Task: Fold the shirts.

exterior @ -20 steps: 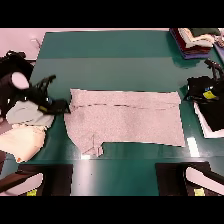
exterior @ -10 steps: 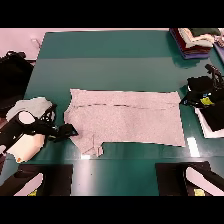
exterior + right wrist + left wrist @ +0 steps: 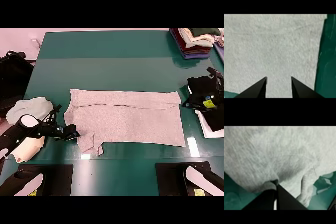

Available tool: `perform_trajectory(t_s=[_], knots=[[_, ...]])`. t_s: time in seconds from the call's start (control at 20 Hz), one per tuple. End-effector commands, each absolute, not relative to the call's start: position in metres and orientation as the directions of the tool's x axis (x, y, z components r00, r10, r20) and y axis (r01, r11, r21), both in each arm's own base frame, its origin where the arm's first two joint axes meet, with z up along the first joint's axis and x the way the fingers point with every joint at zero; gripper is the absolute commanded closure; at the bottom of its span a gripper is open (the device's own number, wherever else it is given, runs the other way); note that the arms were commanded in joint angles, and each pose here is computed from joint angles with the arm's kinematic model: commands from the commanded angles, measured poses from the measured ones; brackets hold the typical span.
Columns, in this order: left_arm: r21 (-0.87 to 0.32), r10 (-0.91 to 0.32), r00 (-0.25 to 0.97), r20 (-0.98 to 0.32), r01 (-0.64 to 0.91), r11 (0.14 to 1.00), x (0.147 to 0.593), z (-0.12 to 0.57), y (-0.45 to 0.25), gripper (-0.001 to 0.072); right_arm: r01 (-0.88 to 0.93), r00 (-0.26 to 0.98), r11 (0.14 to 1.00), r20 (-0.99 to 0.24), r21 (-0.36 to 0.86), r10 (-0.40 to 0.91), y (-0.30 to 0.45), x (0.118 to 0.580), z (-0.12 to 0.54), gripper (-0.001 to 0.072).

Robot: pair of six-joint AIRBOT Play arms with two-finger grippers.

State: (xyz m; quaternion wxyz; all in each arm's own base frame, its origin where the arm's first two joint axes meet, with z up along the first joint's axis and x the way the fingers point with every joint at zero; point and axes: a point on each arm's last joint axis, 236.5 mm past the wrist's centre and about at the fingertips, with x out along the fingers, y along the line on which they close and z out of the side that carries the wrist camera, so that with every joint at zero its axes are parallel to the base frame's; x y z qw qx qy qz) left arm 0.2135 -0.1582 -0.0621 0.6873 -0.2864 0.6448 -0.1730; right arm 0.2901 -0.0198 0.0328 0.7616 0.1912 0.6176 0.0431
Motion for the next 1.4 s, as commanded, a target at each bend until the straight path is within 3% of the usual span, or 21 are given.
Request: perform_trajectory(t_s=[0.0,0.05,0.1,0.15,0.4,0.55,0.65,0.75,0.8,0.95,1.15,1.35], knots=[[-0.589,-0.585,0.082,-0.807,-0.029,0.808,0.217,-0.043,-0.155,0.0683,0.295,0.116,0.911,-0.957,0.287,0.264,-0.052,0.24,0.001,0.0355],[-0.582,-0.579,0.092,-0.81,-0.005,0.813,0.223,-0.035,-0.154,0.0683,0.352,0.06,0.899,-0.965,0.261,0.257,-0.062,0.216,-0.015,0.0313],[-0.58,-0.578,0.108,-0.809,0.012,0.814,0.229,-0.028,-0.154,0.0683,0.413,0.002,0.876,-0.963,0.247,0.271,-0.067,0.192,-0.033,0.0226],[-0.581,-0.58,0.127,-0.805,0.025,0.813,0.236,-0.021,-0.154,0.0683,0.471,-0.033,0.843,-0.95,0.26,0.311,-0.067,0.173,-0.049,0.0216],[-0.578,-0.578,0.155,-0.801,0.046,0.814,0.246,-0.011,-0.154,0.0683,0.593,-0.048,0.709,-0.863,0.381,0.503,-0.032,0.154,-0.093,0.0281],[-0.572,-0.572,0.154,-0.806,0.048,0.819,0.245,-0.012,-0.153,0.0683,0.578,-0.044,0.704,-0.845,0.413,0.532,-0.017,0.164,-0.1,0.0291],[-0.569,-0.569,0.151,-0.808,0.05,0.821,0.245,-0.012,-0.152,0.0683,0.522,-0.06,0.749,-0.858,0.409,0.51,-0.012,0.171,-0.097,0.0437],[-0.565,-0.568,0.132,-0.813,0.063,0.823,0.24,-0.009,-0.152,0.0684,0.453,-0.047,0.796,-0.88,0.402,0.472,-0.011,0.183,-0.086,0.0629],[-0.546,-0.553,0.139,-0.822,0.084,0.833,0.238,-0.004,-0.148,0.0685,0.416,-0.028,0.816,-0.891,0.402,0.453,-0.011,0.189,-0.076,0.0662],[-0.47,-0.481,0.139,-0.865,0.109,0.876,0.215,0.009,-0.129,0.0685,0.325,0.038,0.859,-0.913,0.396,0.406,-0.01,0.2,-0.039,0.0694],[-0.468,-0.484,0.075,-0.872,0.161,0.869,0.168,0.034,-0.127,0.0684,0.215,0.061,0.938,-0.962,0.272,0.266,-0.021,0.183,0.007,0.0694],[-0.449,-0.485,0.212,-0.849,0.197,0.872,0.198,0.059,-0.127,0.0685,0.155,0.124,0.964,-0.972,0.218,0.2,-0.022,0.194,0.029,0.0694]])
